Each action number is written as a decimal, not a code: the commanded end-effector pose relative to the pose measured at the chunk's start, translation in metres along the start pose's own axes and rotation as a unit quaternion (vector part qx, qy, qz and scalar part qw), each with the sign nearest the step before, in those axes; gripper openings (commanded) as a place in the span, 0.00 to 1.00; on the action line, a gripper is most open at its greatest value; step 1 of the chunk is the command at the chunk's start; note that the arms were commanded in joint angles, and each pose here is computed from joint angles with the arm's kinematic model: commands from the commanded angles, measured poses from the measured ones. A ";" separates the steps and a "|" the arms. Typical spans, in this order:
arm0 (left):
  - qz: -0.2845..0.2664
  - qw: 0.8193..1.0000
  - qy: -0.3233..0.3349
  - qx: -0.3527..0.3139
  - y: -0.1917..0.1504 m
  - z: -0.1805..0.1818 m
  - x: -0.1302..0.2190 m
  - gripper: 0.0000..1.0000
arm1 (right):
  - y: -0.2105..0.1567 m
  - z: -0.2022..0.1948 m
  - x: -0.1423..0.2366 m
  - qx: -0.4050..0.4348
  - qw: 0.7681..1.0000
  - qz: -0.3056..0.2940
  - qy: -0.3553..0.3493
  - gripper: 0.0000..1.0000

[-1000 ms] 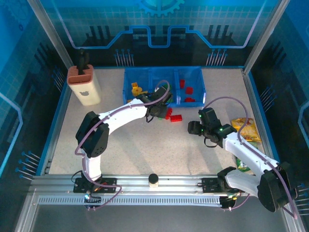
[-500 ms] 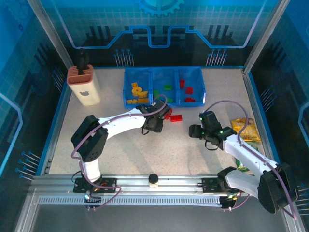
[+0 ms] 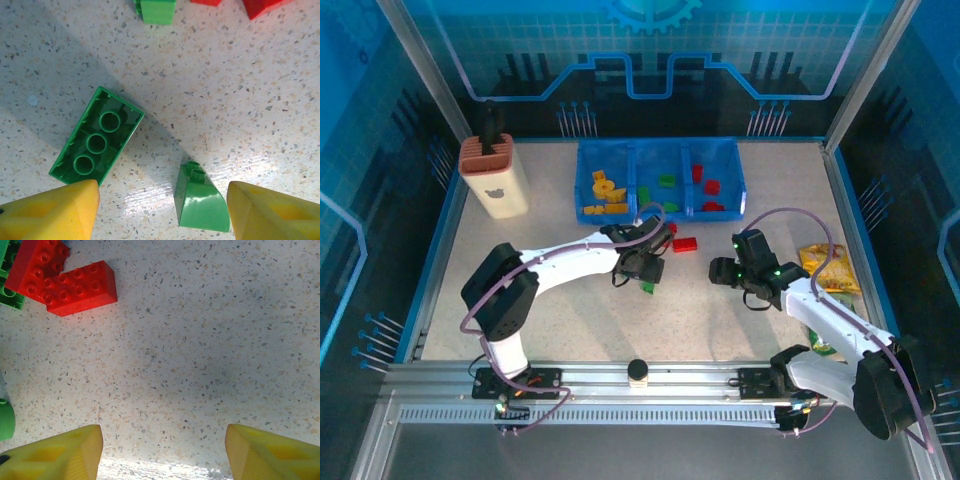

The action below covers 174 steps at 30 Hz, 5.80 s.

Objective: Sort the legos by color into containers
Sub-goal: Place the lego at the center of the table, then pick up the lego from the center of the table, then place the lego in the container, then pick up the lego from the center of the table, then place the lego in the container.

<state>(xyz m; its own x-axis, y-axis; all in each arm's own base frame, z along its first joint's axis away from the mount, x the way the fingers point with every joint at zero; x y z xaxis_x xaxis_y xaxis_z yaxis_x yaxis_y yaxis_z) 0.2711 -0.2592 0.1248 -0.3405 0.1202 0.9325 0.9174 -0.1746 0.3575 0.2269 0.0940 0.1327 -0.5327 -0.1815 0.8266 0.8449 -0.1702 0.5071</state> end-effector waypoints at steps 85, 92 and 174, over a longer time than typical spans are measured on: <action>-0.152 0.986 -0.049 -0.047 0.124 0.011 0.012 0.66 | -0.020 -0.006 0.001 -0.039 0.999 0.013 0.026 0.67; -0.104 0.993 -0.048 -0.039 0.090 0.019 -0.025 0.52 | -0.021 -0.004 -0.005 -0.040 0.998 0.019 0.033 0.67; -0.200 0.978 -0.059 -0.003 0.177 0.016 0.067 0.78 | -0.030 -0.011 0.003 -0.046 0.998 0.012 0.032 0.65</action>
<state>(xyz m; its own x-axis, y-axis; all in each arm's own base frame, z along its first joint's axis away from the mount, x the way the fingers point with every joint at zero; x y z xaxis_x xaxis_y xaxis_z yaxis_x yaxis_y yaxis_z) 0.4359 -0.2696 0.2136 -0.6005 0.2561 0.7575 0.7591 -0.1153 0.6407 0.2015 0.0919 0.1234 -0.5246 -0.2622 0.8099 0.8489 -0.2323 0.4747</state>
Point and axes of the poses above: each hand's point on the last joint's axis, 136 mm out from that joint toward the fingers, its own x axis back along the fingers, its own z axis along the line the jaws close on, y = z × x, the point moved 6 cm from there along x, back along the fingers
